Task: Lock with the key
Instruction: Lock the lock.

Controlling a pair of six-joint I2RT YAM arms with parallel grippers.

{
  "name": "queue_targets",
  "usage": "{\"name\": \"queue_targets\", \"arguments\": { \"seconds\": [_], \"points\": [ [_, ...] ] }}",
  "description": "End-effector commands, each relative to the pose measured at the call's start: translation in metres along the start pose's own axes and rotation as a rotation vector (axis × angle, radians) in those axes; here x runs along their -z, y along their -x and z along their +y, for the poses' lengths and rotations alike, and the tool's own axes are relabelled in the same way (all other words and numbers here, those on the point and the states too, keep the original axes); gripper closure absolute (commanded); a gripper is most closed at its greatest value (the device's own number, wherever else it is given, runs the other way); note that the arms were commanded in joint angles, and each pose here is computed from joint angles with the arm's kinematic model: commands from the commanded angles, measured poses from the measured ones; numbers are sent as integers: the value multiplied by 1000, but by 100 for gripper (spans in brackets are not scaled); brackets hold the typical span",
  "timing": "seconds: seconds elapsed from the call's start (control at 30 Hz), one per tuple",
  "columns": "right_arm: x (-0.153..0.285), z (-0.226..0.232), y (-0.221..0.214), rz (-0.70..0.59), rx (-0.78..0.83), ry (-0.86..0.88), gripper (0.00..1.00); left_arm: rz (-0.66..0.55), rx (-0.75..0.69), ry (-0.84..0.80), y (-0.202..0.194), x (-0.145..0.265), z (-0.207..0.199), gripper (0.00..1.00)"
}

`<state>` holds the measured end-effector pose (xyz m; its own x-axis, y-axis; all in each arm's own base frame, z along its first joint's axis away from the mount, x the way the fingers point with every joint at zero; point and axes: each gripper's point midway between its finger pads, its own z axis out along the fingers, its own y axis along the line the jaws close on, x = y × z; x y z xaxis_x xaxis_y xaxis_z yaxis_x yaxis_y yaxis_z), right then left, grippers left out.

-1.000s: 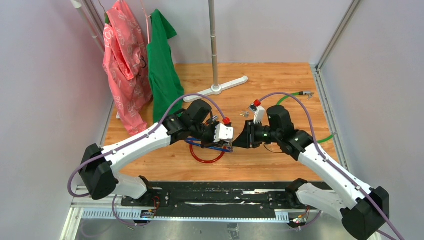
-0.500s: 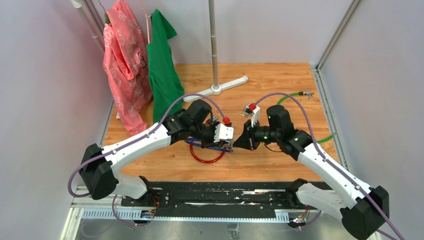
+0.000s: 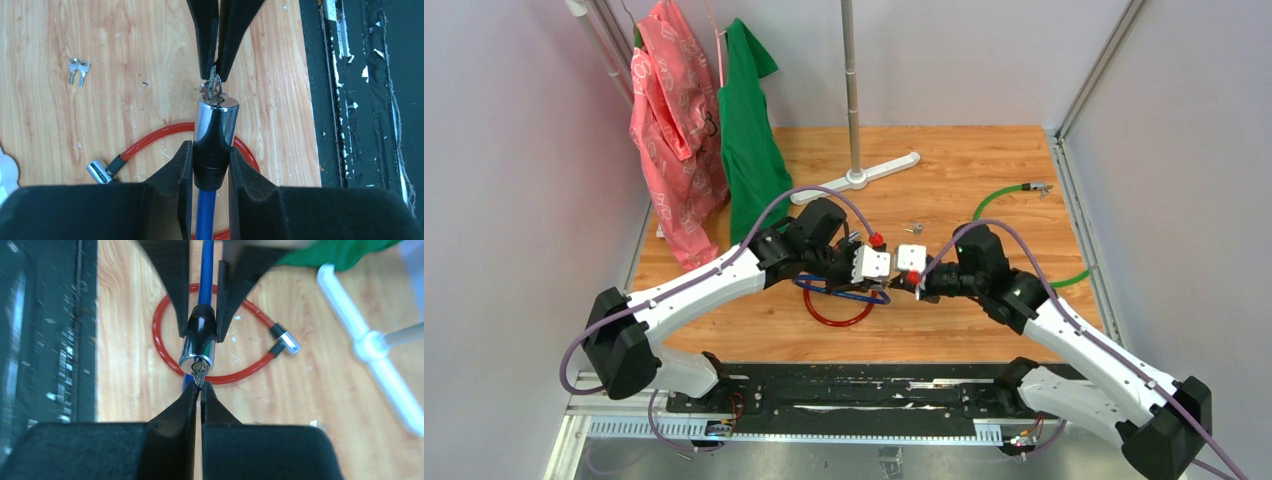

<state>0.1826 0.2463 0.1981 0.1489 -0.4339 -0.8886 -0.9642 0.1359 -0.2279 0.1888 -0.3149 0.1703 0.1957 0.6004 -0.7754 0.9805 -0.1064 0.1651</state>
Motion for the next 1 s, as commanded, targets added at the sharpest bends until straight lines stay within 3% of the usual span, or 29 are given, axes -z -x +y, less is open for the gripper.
{"name": "queue_targets", "arguments": {
  "seconds": [0.0,0.13,0.33,0.43,0.47,0.53,0.57,0.67,0.83,0.9,0.97],
  "points": [
    [-2,-11,-2,32,458,-63,100,116,78,-85,-33,-3,-23,100],
    [-4,-5,8,-6,781,-88,100,112,82,-87,-32,-4,-23,100],
    [-2,-4,10,22,1028,-95,100,112,88,-84,-32,-4,-22,100],
    [-2,-3,6,48,1063,-72,98,114,88,-81,-33,-4,-22,100],
    [-1,-3,3,61,1057,-69,90,114,87,-79,-32,-4,-21,100],
    [3,-5,0,79,1014,-90,60,117,87,-78,-34,-4,-21,100],
    [6,-5,1,79,999,-99,52,118,86,-75,-34,-4,-21,100],
    [18,0,-7,103,944,-109,41,128,78,-74,-37,-3,-22,100],
    [46,6,-14,143,803,-145,36,140,75,-71,-42,-4,-21,100],
    [57,2,-10,129,597,-227,32,135,77,-68,-41,-5,-21,100],
    [64,4,-1,87,291,-280,29,131,76,-65,-40,-5,-21,100]
  ]
}}
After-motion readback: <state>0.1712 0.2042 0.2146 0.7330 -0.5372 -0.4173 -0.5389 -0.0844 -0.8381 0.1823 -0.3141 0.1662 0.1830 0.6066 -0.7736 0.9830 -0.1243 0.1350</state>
